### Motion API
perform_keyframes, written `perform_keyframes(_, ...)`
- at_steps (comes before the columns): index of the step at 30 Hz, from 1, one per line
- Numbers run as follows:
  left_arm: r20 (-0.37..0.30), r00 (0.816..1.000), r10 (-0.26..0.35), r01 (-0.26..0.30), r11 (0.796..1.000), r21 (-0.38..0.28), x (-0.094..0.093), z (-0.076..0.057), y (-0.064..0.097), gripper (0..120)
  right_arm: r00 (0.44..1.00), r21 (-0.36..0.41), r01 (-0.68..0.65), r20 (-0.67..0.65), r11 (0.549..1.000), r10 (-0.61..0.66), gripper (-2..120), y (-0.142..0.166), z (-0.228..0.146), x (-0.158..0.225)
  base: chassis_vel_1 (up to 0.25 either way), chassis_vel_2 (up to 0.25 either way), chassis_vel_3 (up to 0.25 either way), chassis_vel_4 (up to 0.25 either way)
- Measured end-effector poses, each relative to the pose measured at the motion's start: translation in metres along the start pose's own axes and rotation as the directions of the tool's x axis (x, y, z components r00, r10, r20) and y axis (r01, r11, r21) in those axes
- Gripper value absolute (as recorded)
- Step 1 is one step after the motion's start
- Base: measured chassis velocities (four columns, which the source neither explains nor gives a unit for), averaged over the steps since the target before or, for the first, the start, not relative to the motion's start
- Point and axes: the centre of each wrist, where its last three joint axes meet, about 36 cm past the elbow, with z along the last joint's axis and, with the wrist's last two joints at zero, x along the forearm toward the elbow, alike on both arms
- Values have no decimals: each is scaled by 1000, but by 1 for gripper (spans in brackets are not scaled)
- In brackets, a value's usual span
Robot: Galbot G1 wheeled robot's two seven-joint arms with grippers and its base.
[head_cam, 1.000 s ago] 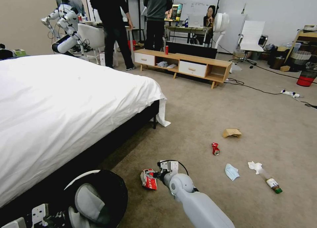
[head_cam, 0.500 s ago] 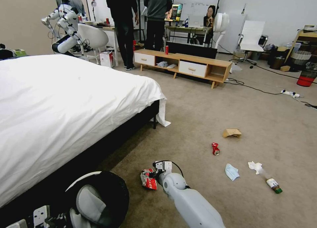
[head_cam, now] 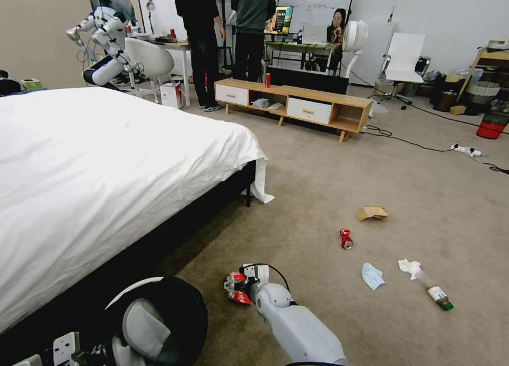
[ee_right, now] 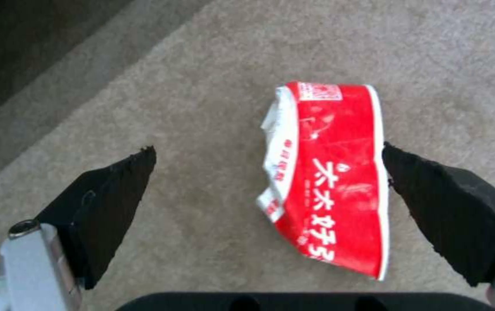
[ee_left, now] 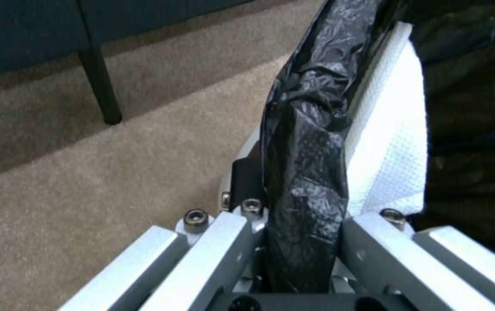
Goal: Pick up the trash bin, then pick up the garbage from the floor and place it into the trash bin.
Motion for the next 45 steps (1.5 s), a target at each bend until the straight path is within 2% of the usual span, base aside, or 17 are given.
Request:
perform_keyframes(10,-2,1000,2,-2,1000,1,5,4,-2,1,1000,29,-29,-6,999,29,100,-33,10,-6,0,0,0,0)
perform_keyframes(30,-13,1000,5,-5,1000,-2,5,9,-1,1,993,55,-90,-78,994,94,100,-61,30,-8,0,0,0,0)
perform_keyframes(40,-20,1000,-3,3,1000,-3,3,11,2,1,998,27,-49,-48,998,50,100,-55,24,-7,0,0,0,0)
perform_keyframes(44,-20,1000,-4,3,1000,-1,-1,11,3,1,999,4,-16,-33,1000,16,100,-32,18,-3,0,0,0,0)
perform_keyframes(45,-17,1000,-1,1,1000,1,-3,10,2,1,1000,-13,11,-13,1000,-11,100,-15,13,2,0,0,0,0)
